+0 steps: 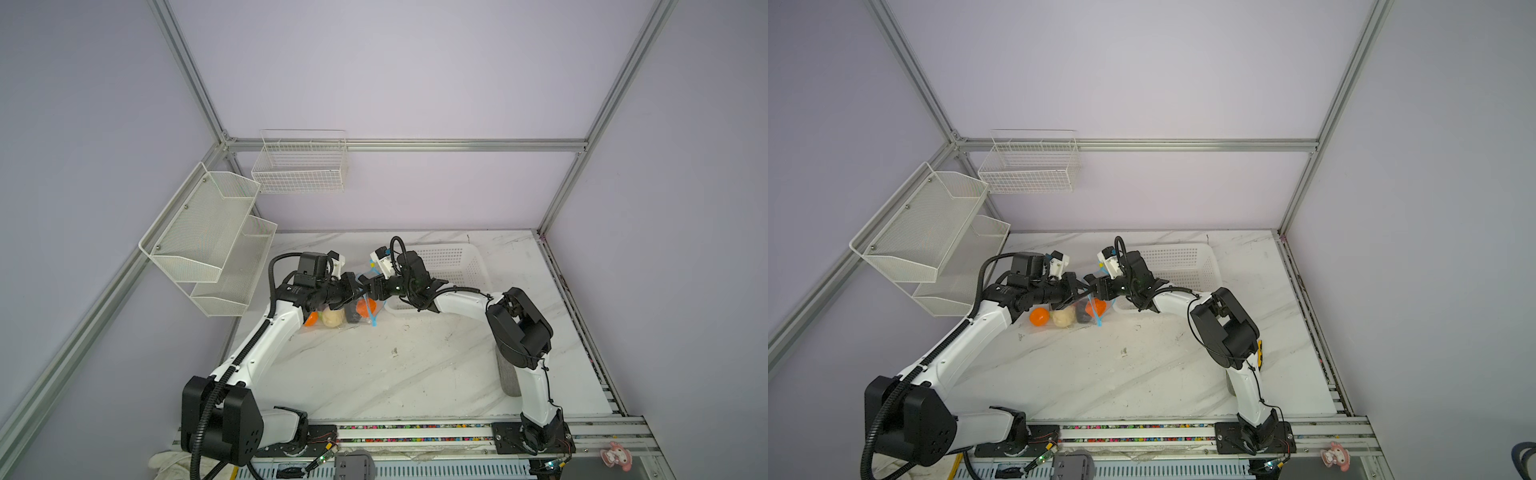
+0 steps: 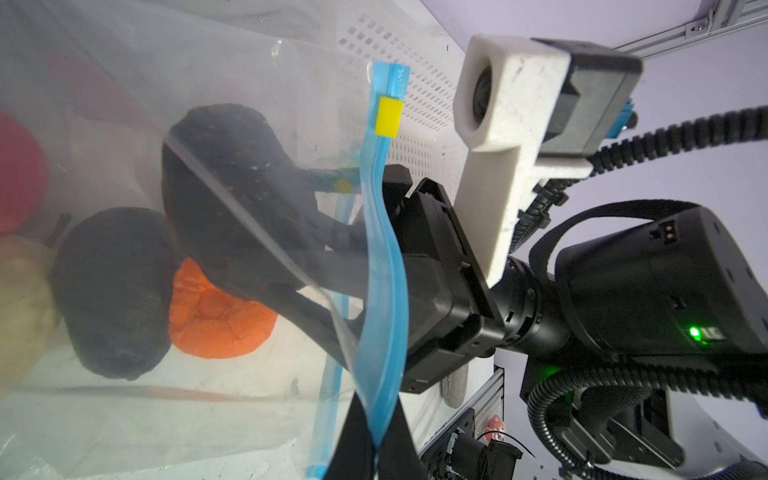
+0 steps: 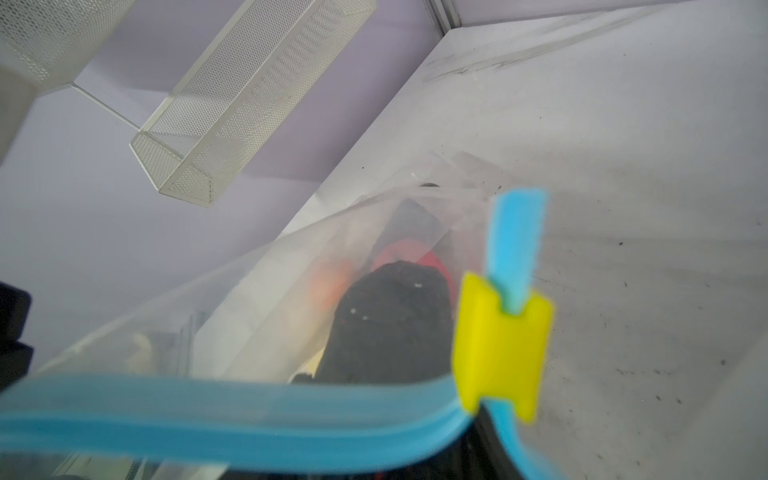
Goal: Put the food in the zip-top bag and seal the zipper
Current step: 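Lower the eggplant into the bag mouth and open the right gripper, then withdraw the right gripper from the bag back over the basket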
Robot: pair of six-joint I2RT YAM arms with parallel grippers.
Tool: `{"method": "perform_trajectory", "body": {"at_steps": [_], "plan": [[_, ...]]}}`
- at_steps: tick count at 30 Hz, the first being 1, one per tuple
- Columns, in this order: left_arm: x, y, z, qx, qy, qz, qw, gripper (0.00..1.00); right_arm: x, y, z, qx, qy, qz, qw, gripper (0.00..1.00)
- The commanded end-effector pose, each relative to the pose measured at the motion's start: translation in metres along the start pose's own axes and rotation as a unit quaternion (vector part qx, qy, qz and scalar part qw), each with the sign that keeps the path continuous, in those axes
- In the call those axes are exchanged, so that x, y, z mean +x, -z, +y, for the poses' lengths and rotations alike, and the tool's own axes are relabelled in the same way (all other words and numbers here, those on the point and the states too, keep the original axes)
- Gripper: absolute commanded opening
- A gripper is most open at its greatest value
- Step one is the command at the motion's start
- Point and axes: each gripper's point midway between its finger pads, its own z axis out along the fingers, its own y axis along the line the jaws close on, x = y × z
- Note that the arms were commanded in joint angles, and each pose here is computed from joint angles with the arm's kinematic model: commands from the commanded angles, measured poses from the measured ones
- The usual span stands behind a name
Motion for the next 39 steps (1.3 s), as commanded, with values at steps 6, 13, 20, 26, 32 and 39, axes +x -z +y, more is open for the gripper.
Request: {"method": "perform_trajectory", "body": {"at_steps": [6, 13, 20, 26, 32, 39], "plan": [[-0.005, 0.011, -0.019, 0.029, -0.018, -0.015, 0.999, 0.0, 0.001, -0.012, -0.002, 0.008, 0.004, -0.007, 1.0, 0.52], [-0.004, 0.01, -0.019, 0.029, -0.017, -0.014, 0.999, 0.0, 0.002, -0.011, -0.002, 0.015, 0.006, -0.006, 1.0, 0.57], [-0.004, 0.011, -0.018, 0.027, -0.017, -0.015, 0.999, 0.0, -0.002, -0.007, 0.003, 0.019, 0.013, -0.01, 1.0, 0.65], [-0.004, 0.011, -0.017, 0.026, -0.017, -0.016, 0.999, 0.0, -0.005, -0.003, 0.008, 0.022, 0.018, -0.013, 1.0, 0.66], [-0.003, 0.01, -0.014, 0.021, -0.015, -0.018, 1.0, 0.0, -0.006, 0.017, 0.006, 0.068, -0.009, 0.001, 0.998, 0.66], [-0.001, 0.007, -0.009, 0.016, -0.011, -0.014, 1.0, 0.0, 0.013, 0.058, 0.001, 0.147, -0.07, 0.048, 0.986, 0.65]]}}
